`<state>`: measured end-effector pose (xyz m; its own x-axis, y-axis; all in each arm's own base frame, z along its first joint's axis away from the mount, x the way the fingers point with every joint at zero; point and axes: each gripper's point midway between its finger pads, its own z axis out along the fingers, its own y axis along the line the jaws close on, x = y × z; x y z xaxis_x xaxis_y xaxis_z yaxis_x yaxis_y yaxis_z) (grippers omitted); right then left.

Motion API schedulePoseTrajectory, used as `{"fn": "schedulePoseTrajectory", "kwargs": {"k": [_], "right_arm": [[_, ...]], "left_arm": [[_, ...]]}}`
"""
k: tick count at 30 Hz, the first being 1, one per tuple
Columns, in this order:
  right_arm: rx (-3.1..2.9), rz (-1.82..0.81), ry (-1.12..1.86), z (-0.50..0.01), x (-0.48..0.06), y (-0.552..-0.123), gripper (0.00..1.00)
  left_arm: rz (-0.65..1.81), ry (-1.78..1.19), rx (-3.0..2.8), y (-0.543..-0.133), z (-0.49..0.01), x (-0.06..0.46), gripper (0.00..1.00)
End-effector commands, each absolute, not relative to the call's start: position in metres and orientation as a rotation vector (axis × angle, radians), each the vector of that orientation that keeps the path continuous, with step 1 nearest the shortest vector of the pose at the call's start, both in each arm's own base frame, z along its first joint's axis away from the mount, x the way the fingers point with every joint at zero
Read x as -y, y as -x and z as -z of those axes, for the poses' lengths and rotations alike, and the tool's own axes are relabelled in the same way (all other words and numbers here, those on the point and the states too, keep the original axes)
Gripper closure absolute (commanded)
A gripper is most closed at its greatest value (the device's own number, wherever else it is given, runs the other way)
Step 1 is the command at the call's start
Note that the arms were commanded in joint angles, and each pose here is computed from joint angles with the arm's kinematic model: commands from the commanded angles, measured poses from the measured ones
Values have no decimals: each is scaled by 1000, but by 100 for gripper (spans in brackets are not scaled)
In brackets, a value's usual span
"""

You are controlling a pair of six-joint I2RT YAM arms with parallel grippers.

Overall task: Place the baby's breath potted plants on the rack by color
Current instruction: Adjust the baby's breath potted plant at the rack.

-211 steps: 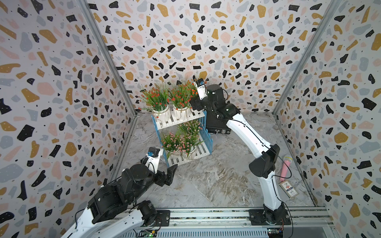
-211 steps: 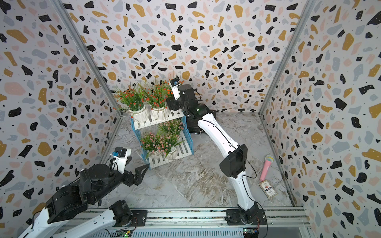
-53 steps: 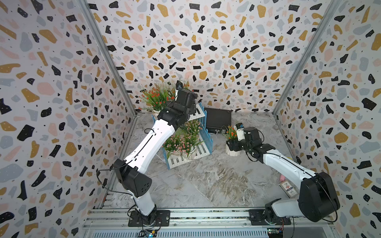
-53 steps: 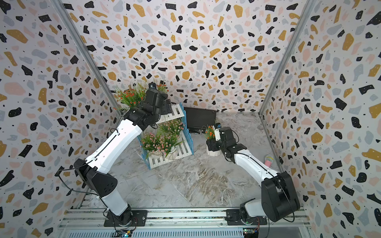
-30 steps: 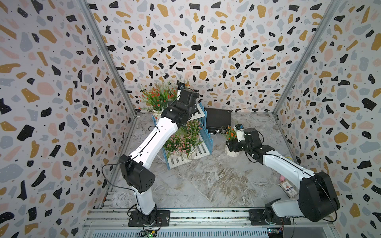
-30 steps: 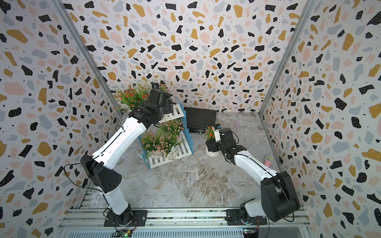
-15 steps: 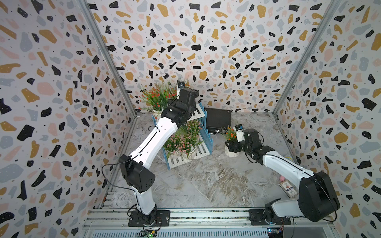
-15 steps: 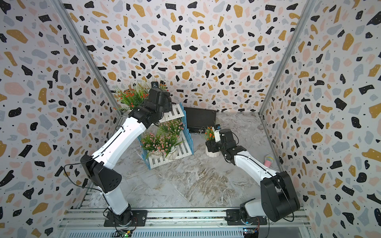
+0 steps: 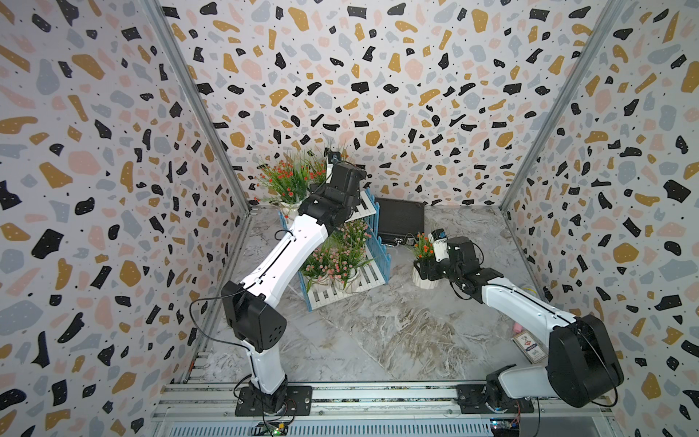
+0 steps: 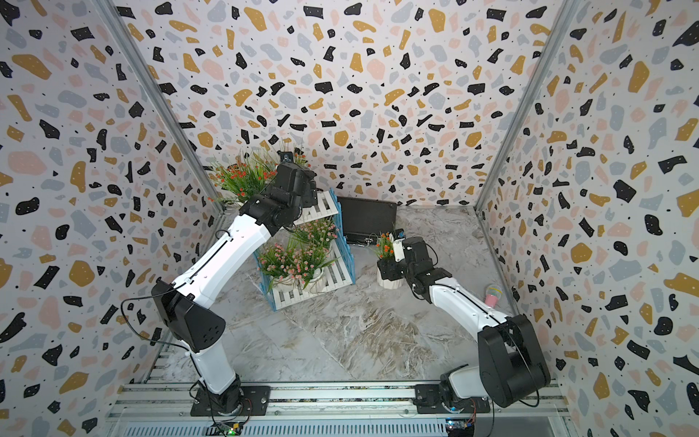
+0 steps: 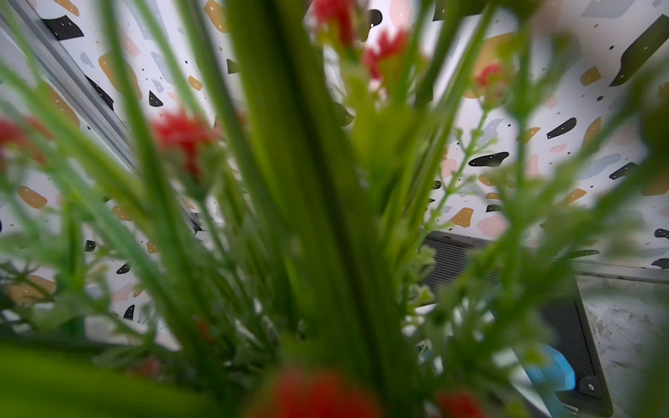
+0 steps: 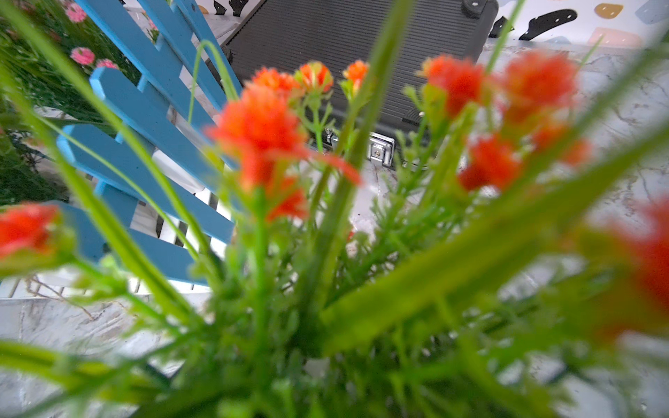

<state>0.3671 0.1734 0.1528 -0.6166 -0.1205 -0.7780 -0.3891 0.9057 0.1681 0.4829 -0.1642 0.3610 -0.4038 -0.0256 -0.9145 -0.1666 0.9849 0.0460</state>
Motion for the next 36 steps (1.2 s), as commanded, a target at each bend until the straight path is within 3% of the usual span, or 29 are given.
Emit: {"fn": "schedulePoseTrajectory", "kwargs": {"k": [1,19,36], "right_arm": [[-2134,-430,355,-178,-178,-378,17],[-2140,-434,353,-175,-179,-379,17],[-2147,-438,348,-172,-179,-379,17]], "left_arm": [[-149,142,-1965,-489,-363,164,10],[-166,143,-1907,-481,-387,155,16],[-199,128,-1880,-477,-401,150,16]]}}
